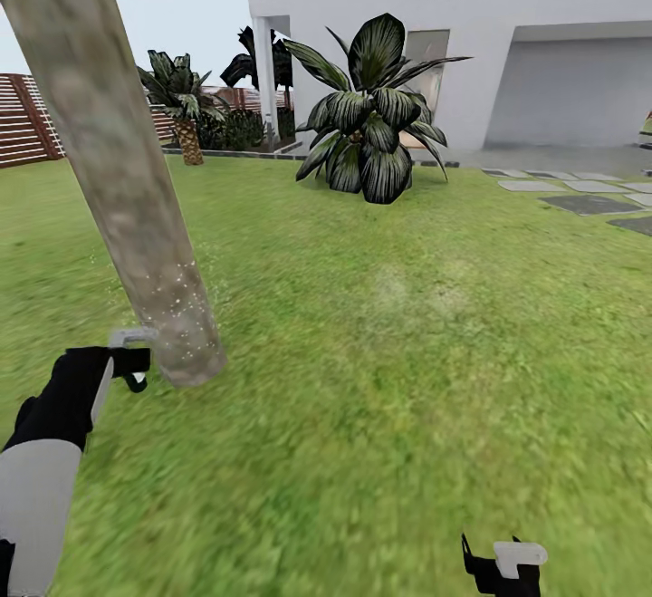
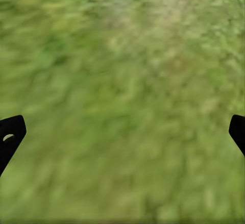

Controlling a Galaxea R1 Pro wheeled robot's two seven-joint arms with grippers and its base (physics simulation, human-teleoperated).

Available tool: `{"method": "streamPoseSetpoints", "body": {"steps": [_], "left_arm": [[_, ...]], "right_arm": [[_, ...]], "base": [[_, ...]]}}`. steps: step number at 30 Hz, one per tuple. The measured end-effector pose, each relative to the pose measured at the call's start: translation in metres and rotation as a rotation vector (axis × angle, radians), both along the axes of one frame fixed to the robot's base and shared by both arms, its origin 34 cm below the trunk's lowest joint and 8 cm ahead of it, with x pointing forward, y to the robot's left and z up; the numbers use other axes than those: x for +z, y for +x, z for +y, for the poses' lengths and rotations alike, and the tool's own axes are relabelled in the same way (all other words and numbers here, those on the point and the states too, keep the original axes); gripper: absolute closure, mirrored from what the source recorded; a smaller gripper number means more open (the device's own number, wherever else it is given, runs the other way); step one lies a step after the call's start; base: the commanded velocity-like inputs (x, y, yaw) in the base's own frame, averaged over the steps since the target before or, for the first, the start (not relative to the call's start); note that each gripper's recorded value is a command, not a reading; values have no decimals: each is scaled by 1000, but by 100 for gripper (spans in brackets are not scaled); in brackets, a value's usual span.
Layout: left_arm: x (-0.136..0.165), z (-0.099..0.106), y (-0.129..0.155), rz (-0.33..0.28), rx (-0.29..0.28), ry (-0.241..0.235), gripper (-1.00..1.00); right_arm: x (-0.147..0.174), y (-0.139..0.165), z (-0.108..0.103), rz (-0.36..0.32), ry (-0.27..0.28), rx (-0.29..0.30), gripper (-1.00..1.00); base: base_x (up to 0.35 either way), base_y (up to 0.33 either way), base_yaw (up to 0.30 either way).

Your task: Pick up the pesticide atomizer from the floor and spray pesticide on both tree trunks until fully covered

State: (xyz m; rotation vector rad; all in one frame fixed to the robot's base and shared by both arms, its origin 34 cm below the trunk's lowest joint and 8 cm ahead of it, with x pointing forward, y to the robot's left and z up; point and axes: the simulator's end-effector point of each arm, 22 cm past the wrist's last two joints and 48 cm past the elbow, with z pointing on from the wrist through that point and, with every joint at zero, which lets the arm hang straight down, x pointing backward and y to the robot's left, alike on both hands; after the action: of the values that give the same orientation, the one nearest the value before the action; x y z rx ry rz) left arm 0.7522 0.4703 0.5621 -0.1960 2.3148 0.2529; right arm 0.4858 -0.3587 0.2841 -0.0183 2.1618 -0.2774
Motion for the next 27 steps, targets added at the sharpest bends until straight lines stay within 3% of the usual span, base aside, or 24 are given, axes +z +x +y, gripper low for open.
{"method": "streamPoseSetpoints", "body": {"steps": [2, 5, 6, 10, 14, 18, 21, 24, 27], "left_arm": [[11, -11, 6, 5, -23, -44, 100], [19, -10, 7, 26, -16, -61, 100], [21, -7, 7, 30, -12, -58, 100], [27, 42, -9, 52, 35, -8, 100], [30, 64, -16, 56, 51, 24, 100], [28, 70, -20, 60, 55, 29, 100], [-12, 68, -47, 120, 44, 35, 100], [-34, 55, -51, 82, -45, 73, 100], [-60, 24, -58, 80, -183, 43, 100]], "right_arm": [[0, 0, 0, 0, 0, 0, -100], [0, 0, 0, 0, 0, 0, -100], [0, 0, 0, 0, 0, 0, -100], [0, 0, 0, 0, 0, 0, -100], [0, 0, 0, 0, 0, 0, -100], [0, 0, 0, 0, 0, 0, -100], [0, 0, 0, 0, 0, 1, -100], [0, 0, 0, 1, 1, 1, -100], [-1, 0, 2, 3, 2, 5, -100]], "base": [[0, 0, 0], [0, 0, 0], [0, 0, 0], [0, 0, 0], [0, 0, 0], [0, 0, 0], [0, 0, 0], [0, 0, 0], [0, 0, 0]]}}
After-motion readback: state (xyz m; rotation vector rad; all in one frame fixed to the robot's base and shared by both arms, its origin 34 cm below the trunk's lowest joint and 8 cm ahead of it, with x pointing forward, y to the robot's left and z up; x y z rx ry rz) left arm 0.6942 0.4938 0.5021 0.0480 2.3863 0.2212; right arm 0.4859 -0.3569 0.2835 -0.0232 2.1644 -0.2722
